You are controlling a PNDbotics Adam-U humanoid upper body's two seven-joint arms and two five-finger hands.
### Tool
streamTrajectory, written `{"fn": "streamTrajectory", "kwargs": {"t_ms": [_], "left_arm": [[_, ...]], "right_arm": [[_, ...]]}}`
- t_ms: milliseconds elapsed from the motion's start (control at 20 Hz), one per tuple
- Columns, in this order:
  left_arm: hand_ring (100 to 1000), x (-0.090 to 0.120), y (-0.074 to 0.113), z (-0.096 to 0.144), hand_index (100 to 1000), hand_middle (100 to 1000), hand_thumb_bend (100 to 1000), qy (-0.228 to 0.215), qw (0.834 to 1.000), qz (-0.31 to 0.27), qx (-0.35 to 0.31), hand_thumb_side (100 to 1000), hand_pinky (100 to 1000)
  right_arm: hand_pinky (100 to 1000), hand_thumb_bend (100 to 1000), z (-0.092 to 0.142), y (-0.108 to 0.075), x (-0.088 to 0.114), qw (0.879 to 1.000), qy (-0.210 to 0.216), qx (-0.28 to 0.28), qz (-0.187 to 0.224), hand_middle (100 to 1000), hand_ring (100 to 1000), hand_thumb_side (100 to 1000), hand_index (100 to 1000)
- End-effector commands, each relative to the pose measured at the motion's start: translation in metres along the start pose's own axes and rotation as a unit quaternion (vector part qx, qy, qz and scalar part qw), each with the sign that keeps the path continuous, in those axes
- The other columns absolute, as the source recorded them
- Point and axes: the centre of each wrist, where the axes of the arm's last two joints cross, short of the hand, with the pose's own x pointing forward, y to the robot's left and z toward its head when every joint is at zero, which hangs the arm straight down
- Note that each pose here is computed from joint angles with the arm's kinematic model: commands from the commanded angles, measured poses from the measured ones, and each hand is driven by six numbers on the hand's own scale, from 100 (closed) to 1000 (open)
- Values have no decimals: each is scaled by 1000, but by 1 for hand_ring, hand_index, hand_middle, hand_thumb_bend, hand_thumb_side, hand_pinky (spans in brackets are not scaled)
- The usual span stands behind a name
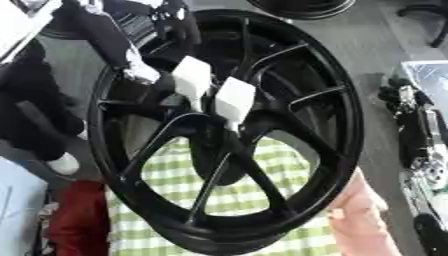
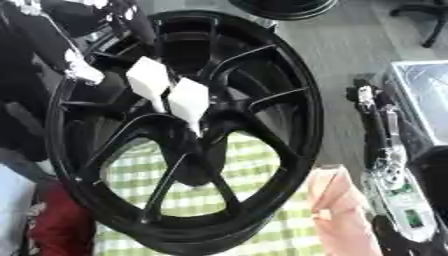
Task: Pull the pin out of the wheel hub.
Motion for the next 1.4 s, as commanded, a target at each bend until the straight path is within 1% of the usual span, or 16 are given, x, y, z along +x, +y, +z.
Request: {"fn": "streamTrajectory", "kwargs": {"t_ms": [50,350,750,950,1050,1150,1400], "left_arm": [[869,4,9,4,852,847,390,1,1000,-4,9,403,796],[867,3,5,-3,849,846,377,-1,1000,6,1,417,793],[865,1,1,-8,834,847,369,5,1000,-2,-8,402,793],[865,1,0,-10,824,851,373,6,1000,-13,-10,355,795],[863,2,0,-11,818,849,359,6,1000,-21,-12,286,794],[862,2,-1,-11,816,847,348,6,1000,-27,-13,263,793],[851,2,0,-12,793,827,253,2,1000,-27,-11,194,777]], "right_arm": [[955,100,-4,0,6,1000,-11,1,-1,689,817,749,780],[956,100,-4,2,6,1000,-12,-1,-5,688,816,751,779],[956,100,-5,4,6,1000,-11,-1,-8,685,814,755,778],[956,100,-5,5,5,1000,-9,-1,-9,684,813,758,778],[956,100,-5,6,4,1000,-7,-1,-10,683,813,762,778],[956,100,-4,6,3,1000,-6,-1,-11,683,813,762,778],[957,100,-5,7,4,1000,-7,-1,-12,683,813,762,778]]}}
